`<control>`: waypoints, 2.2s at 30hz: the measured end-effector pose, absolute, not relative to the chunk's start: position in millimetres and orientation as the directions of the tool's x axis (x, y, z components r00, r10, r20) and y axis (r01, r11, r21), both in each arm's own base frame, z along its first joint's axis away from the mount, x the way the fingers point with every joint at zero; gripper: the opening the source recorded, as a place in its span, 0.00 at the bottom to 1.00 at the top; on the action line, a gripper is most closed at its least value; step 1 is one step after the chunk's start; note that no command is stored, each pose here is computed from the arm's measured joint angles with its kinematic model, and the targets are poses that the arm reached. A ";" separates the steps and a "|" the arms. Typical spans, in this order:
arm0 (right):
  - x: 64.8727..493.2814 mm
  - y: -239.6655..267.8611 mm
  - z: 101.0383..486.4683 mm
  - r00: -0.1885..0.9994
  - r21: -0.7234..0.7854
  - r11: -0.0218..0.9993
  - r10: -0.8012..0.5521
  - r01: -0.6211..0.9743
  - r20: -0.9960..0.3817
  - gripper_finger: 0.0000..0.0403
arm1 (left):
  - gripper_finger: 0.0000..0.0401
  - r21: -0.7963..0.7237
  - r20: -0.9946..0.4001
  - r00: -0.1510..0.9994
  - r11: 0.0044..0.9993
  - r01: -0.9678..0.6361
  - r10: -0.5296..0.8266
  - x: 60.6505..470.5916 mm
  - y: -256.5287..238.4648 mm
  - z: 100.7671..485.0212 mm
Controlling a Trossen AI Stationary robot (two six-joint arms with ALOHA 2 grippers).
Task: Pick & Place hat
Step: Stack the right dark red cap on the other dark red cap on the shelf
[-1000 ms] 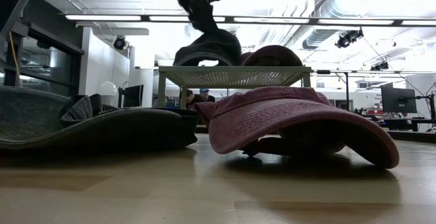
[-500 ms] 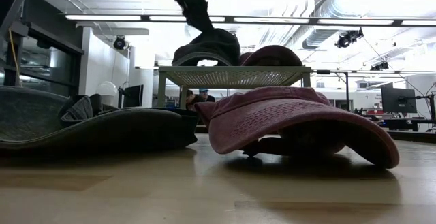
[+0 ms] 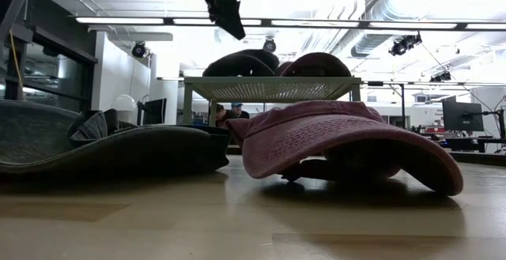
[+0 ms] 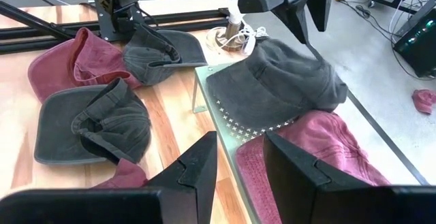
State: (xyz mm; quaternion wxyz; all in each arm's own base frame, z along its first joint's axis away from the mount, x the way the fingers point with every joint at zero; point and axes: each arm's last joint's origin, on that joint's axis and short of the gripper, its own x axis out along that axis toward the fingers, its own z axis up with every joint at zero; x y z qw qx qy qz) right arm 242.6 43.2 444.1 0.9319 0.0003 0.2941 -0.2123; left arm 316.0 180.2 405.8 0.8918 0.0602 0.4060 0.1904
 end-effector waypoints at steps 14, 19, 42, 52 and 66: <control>242.5 43.8 443.5 0.740 -0.093 0.917 -0.371 0.389 -0.561 0.28 | 0.44 0.274 -0.668 0.623 0.913 -0.302 0.407 313.7 154.1 420.7; 244.1 47.6 427.6 0.712 -0.025 0.939 -0.277 0.343 -0.646 0.28 | 0.44 0.238 -0.653 0.647 0.917 -0.319 0.394 301.3 131.7 436.4; 271.8 81.7 275.9 0.684 0.229 0.932 -0.027 0.281 -0.729 0.28 | 0.44 0.162 -0.761 0.602 0.969 -0.185 0.242 291.2 75.5 435.7; 260.7 78.4 217.0 0.660 0.313 0.886 0.011 0.342 -0.751 0.47 | 0.44 0.149 -0.806 0.549 0.973 -0.174 0.222 280.3 69.6 434.6; 249.2 54.4 167.7 0.738 0.348 0.856 -0.056 0.382 -0.673 0.64 | 0.44 0.139 -0.813 0.534 0.967 -0.212 0.234 274.5 68.7 436.4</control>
